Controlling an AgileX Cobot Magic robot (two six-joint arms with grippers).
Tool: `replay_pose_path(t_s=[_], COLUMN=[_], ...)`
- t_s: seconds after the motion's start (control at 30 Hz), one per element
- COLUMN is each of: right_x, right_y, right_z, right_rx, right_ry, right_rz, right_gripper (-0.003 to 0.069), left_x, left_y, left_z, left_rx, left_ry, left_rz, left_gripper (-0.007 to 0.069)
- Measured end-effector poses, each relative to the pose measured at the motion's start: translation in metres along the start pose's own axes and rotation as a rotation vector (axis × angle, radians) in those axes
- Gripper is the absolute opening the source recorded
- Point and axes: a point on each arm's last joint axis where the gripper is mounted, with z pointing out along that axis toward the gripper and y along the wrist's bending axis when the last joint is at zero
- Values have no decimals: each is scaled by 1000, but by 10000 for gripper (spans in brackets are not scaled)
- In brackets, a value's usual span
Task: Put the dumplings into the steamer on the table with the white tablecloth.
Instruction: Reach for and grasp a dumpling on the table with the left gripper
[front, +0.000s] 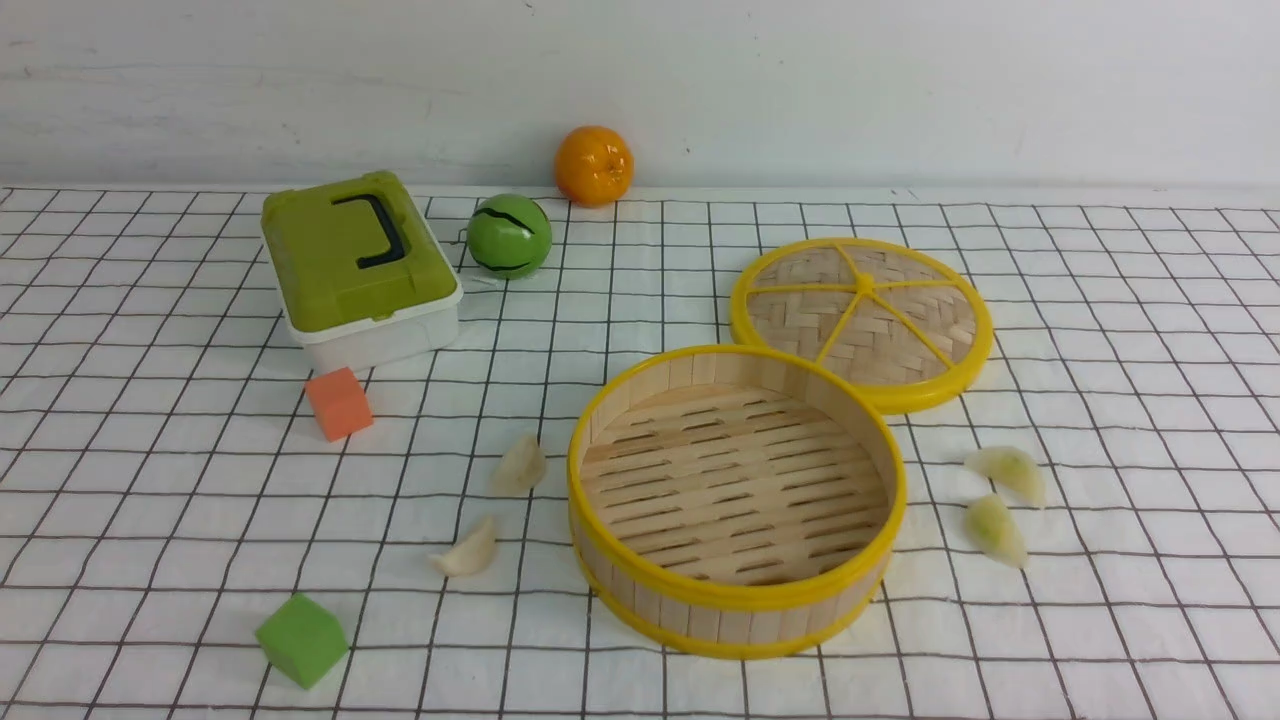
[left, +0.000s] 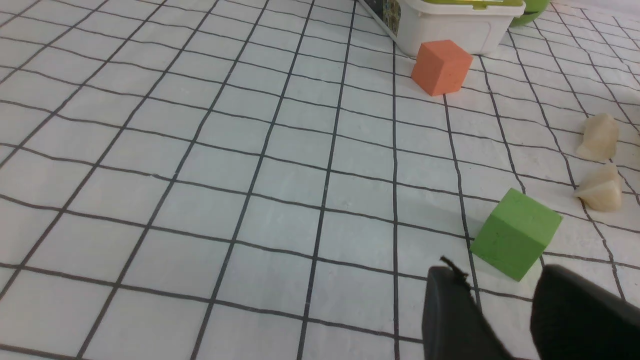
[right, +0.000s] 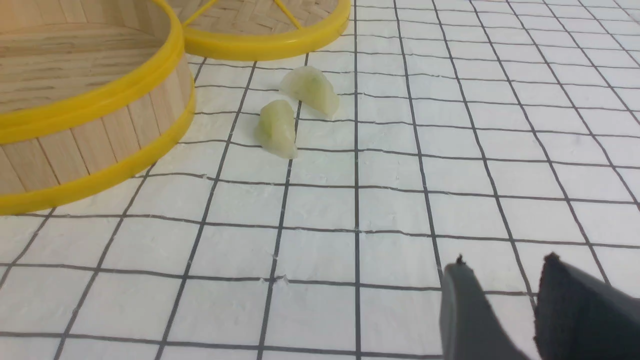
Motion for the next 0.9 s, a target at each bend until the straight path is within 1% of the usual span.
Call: replay_pose_path(t_s=[0.9], right_x=[0], right_y=[0], right_z=[0], right_rx=[0], right_ry=[0], right_rz=[0], right_gripper=[237], left_x=[0], left_y=[0], left_z=[0], left_rx=[0], left_ry=[0], left_rz=[0], left_gripper=[239])
